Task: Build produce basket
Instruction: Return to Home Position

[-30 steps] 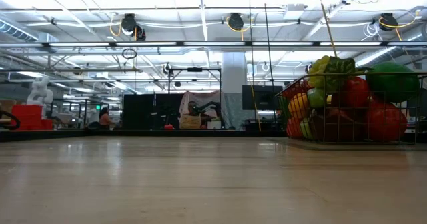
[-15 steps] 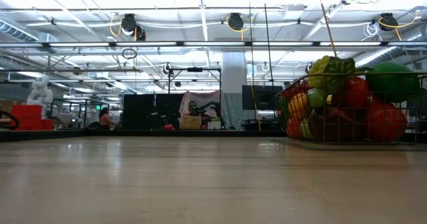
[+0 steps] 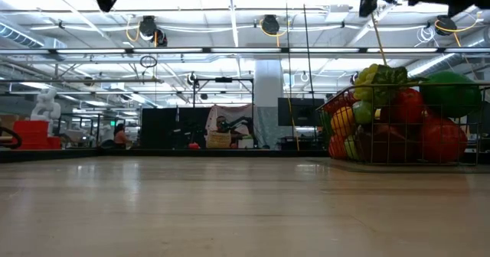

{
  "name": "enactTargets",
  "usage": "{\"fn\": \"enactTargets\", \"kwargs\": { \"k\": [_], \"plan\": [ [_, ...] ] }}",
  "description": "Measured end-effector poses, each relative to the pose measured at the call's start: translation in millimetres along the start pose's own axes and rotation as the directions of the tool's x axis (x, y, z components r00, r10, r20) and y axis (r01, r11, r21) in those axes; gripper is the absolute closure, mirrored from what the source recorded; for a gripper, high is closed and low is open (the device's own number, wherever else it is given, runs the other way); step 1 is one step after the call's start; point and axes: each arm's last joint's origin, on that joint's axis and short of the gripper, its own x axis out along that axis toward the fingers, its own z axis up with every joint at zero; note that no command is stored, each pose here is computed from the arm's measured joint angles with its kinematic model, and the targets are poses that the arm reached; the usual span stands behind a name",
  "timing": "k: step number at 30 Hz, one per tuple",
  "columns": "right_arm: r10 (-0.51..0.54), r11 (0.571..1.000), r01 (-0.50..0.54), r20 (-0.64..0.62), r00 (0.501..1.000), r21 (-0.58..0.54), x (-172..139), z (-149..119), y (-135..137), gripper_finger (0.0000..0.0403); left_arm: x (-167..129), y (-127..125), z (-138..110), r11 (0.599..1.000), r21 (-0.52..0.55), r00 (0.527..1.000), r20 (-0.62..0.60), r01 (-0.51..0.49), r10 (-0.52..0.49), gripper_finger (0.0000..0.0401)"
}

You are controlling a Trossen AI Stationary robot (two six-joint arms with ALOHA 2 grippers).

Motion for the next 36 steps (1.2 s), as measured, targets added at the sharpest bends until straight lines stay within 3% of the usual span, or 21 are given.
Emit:
{"fn": "enactTargets", "kwargs": {
  "k": [7,17,25,29,36],
  "plan": [
    [0.092,0.996,-0.092,0.0,0.996,-0.003,8,-29,22,0.0403,14,2,-21,0.998,-0.04,0.998,-0.021,-0.052,0.051,0.0398],
    [0.138,0.99,-0.137,0.059,0.989,-0.015,-19,-54,61,0.0403,22,1,-18,0.969,-0.242,0.988,0.136,-0.039,0.073,0.0398],
    [0.182,0.983,-0.178,0.172,0.968,-0.04,-52,-78,63,0.0403,21,0,-14,0.964,-0.261,0.978,0.184,-0.045,0.096,0.0399],
    [0.166,0.986,-0.162,0.257,0.952,-0.037,-62,-71,61,0.0403,21,1,-14,0.961,-0.271,0.976,0.187,-0.056,0.109,0.04],
    [0.17,0.985,-0.161,0.189,0.967,-0.064,-69,-78,60,0.0403,21,1,-14,0.953,-0.299,0.976,0.187,-0.05,0.11,0.04]
  ]
}}
